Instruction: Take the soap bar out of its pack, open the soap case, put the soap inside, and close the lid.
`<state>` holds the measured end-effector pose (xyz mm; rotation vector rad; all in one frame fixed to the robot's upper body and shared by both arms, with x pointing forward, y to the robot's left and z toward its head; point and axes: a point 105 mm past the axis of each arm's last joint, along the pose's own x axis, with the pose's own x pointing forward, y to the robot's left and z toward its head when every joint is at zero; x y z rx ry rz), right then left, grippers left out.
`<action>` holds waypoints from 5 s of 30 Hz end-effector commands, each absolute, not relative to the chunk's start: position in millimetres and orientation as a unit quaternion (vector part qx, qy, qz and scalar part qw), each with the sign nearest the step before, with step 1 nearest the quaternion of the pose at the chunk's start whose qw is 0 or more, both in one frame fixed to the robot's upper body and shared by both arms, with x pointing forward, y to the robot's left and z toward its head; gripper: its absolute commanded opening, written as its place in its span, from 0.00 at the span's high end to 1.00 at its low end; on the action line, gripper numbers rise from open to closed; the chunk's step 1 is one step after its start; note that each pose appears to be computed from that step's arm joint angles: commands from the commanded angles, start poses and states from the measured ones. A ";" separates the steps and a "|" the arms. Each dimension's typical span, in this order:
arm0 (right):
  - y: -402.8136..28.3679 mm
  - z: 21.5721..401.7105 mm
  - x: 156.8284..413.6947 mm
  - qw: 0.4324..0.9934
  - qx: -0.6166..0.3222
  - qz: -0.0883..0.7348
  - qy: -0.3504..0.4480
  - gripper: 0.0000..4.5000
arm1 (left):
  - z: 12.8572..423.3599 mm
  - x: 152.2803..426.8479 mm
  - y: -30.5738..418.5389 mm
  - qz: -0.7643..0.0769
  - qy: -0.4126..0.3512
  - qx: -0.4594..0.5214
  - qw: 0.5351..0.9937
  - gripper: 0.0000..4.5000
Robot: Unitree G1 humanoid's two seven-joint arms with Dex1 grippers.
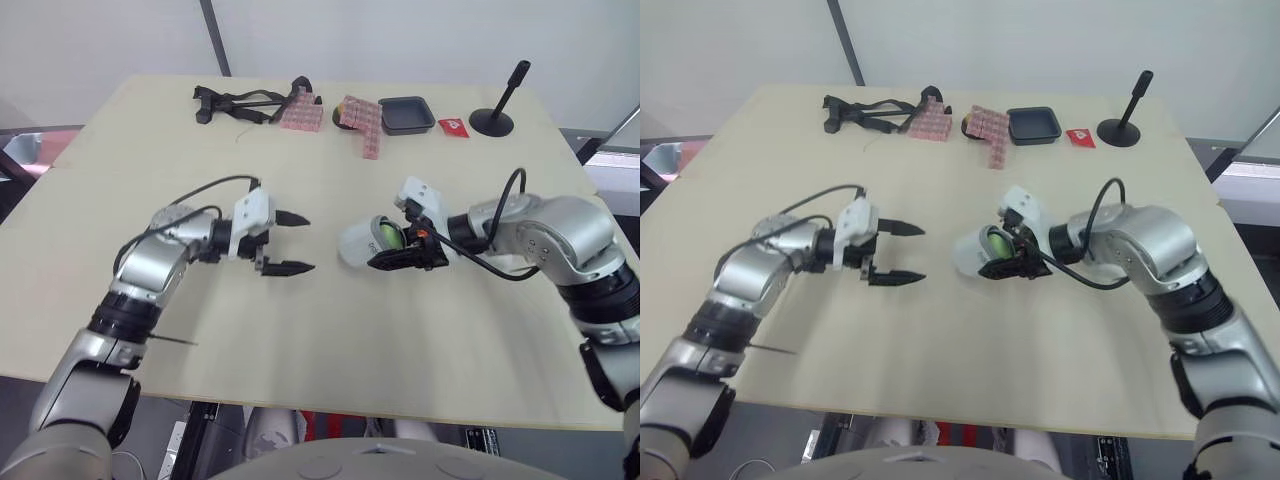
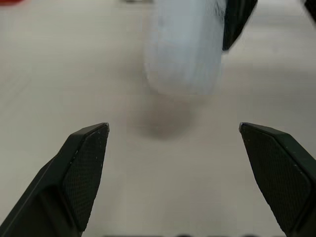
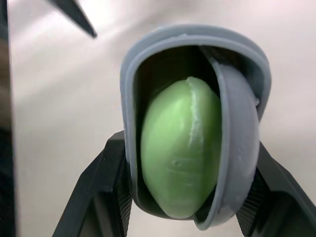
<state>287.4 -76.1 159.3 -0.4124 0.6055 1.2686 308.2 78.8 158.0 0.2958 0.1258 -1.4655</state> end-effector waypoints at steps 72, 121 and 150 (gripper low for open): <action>-49.6 151.4 287.4 0.605 -0.448 0.601 0.268 0.54 | 133.5 288.8 6.9 -0.676 0.019 0.190 0.712 0.33; -81.9 142.0 269.9 0.704 -0.165 0.690 0.039 0.01 | 126.8 279.0 54.4 -0.668 -0.114 0.093 0.729 0.58; -258.4 142.2 282.3 0.859 -0.201 0.425 0.203 0.01 | 113.5 277.5 46.5 -0.690 -0.114 0.084 0.709 0.58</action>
